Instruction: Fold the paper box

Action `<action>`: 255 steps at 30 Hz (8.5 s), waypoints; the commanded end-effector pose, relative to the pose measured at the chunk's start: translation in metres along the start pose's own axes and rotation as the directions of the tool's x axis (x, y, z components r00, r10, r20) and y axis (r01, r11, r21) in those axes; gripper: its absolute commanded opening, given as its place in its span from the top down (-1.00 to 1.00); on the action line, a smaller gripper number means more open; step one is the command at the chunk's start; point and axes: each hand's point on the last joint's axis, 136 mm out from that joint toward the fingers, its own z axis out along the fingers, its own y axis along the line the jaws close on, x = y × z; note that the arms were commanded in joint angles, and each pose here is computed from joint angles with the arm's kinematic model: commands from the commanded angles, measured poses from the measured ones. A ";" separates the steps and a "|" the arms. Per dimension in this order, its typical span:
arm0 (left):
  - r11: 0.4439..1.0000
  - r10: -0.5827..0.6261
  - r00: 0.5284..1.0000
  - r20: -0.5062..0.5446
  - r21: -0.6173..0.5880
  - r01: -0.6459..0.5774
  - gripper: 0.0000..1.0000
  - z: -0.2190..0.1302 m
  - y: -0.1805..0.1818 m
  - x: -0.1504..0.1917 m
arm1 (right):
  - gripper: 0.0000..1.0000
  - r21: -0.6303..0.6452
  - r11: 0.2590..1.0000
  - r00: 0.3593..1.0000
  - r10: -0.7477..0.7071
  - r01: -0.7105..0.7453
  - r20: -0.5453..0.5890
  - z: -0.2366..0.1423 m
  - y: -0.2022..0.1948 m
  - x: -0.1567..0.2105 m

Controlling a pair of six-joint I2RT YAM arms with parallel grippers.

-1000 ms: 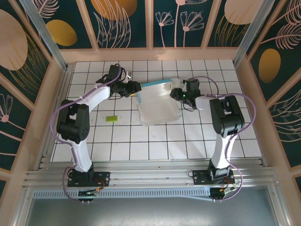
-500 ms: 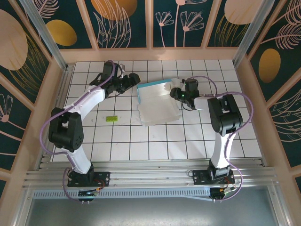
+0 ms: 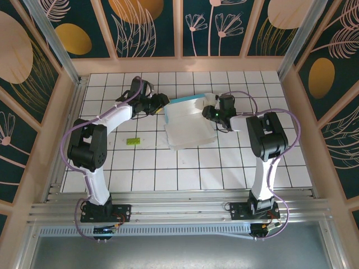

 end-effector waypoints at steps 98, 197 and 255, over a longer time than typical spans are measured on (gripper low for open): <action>0.999 0.052 0.997 -0.054 0.019 -0.051 0.29 0.011 -0.022 0.022 | 0.75 -0.041 0.980 0.977 -0.197 0.195 -0.079 -0.049 0.056 -0.022; 0.989 0.089 0.977 -0.196 0.137 -0.062 0.69 0.097 -0.022 0.152 | 0.99 0.351 0.924 0.984 -0.174 0.154 0.027 -0.029 0.025 0.064; 1.000 -0.004 1.000 0.017 -0.006 0.004 0.28 0.005 0.009 -0.013 | 0.77 0.301 0.908 0.952 -0.307 0.291 0.006 -0.012 0.072 0.051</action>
